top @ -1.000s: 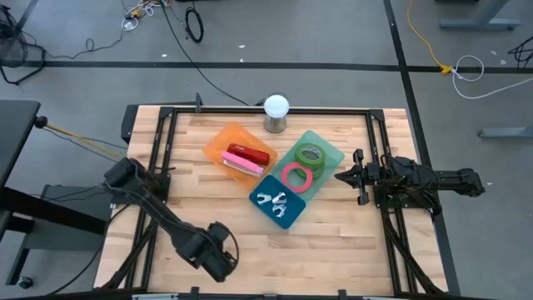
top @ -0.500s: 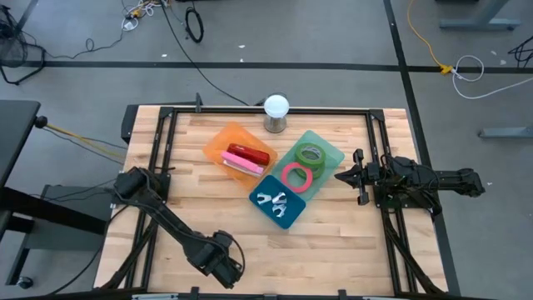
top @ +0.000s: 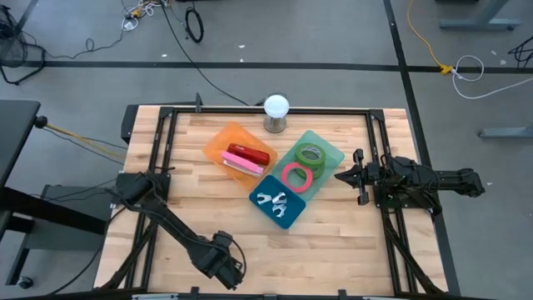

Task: Pick and place Stapler, Stapler remover, tape
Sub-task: Put the black staple remover into the blue bin

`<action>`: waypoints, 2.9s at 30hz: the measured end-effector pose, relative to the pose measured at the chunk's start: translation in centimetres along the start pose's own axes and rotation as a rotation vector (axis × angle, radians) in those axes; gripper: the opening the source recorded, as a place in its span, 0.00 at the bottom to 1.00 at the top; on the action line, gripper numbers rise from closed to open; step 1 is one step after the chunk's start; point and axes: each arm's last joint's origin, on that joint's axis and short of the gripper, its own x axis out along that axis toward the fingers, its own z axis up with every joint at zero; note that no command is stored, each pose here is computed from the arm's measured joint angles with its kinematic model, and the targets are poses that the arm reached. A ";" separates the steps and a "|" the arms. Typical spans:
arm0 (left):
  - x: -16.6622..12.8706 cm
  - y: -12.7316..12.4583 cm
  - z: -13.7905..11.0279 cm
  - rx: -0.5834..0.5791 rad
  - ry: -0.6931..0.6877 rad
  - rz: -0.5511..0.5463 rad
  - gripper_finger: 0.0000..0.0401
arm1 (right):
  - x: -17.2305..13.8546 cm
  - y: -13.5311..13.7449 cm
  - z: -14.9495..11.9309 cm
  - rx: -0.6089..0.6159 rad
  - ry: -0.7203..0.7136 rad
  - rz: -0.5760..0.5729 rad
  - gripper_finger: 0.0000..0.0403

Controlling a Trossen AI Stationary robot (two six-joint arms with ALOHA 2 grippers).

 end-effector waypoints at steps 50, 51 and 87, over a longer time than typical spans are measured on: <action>-0.8 -0.2 0.4 0.105 -0.073 -0.061 0.39 | 0.0 0.0 0.0 0.000 0.000 0.000 0.03; -0.9 -0.2 0.5 0.126 -0.080 -0.065 0.39 | 0.0 0.0 0.0 0.000 0.000 0.000 0.03; -9.2 -1.6 16.0 0.653 -0.510 -0.340 0.39 | 0.0 0.0 0.0 0.000 0.000 0.000 0.03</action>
